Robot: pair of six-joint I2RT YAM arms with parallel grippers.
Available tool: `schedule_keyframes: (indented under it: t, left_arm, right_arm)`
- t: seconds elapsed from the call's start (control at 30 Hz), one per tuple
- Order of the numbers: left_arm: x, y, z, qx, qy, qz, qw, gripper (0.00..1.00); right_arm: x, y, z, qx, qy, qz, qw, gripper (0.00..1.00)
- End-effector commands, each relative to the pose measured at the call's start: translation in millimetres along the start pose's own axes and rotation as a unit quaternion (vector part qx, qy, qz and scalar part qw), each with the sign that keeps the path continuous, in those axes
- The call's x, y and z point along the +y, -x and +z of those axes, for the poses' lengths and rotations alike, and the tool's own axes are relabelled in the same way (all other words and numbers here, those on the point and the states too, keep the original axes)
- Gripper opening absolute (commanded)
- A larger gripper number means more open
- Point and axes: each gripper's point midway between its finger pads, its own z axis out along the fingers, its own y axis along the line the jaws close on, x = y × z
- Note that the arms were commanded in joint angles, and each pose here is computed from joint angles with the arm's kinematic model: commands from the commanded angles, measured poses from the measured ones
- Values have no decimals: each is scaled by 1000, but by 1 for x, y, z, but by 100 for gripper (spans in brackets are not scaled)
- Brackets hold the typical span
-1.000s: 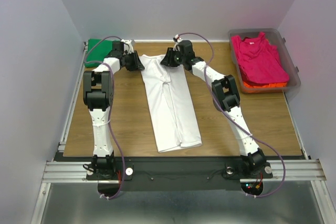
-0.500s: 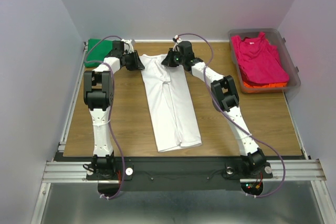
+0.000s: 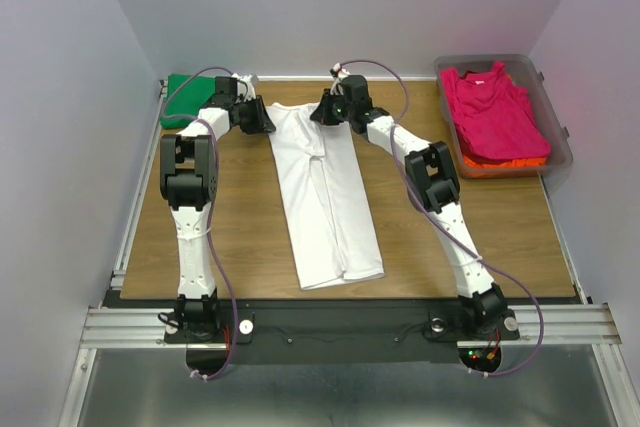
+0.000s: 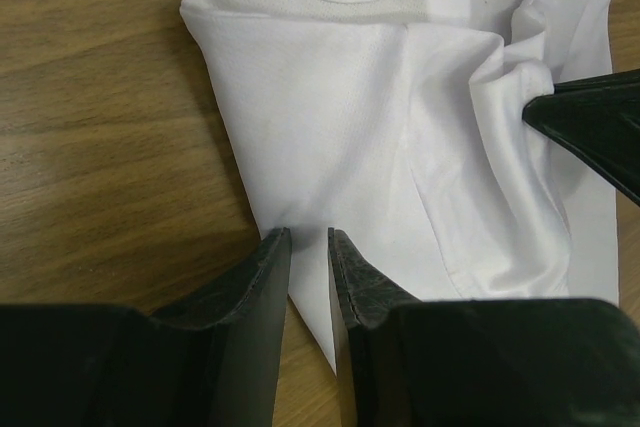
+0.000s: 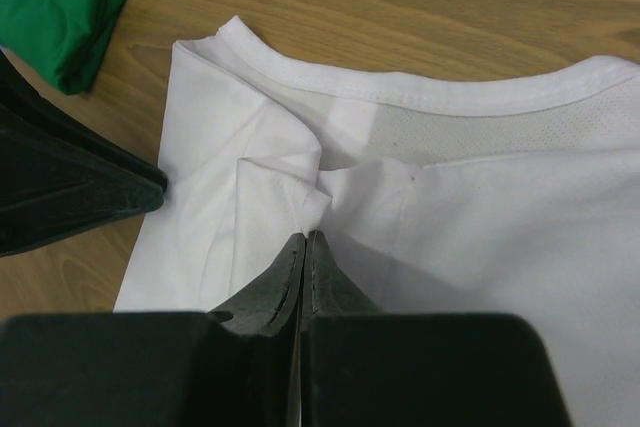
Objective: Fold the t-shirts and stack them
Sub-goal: Fold the tshirt
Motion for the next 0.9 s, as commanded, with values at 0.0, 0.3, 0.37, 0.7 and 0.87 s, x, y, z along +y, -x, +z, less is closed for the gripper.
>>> schedule_keyframes:
  t: [0.0,0.3,0.37,0.7,0.87]
  left_arm:
    - [10,-1,2,6,15,4,1000,34]
    - [13,1,2,4,21,2,1000,34]
    - [14,2,2,4,22,2,1000,34]
    - [14,2,3,4,23,2,1000,34]
    - [15,2,3,4,23,2,1000,34]
  right_arm:
    - [33,65,-25,-75,7,-49,996,0]
    - [14,65,-36,-76,-35,-53,995,4]
    - [14,63,-36,-74,-36,-53,995,6]
    - [6,64,-41,-76,-52,-45,995,11]
    - [5,65,-42,-75,-49,-41,995,14]
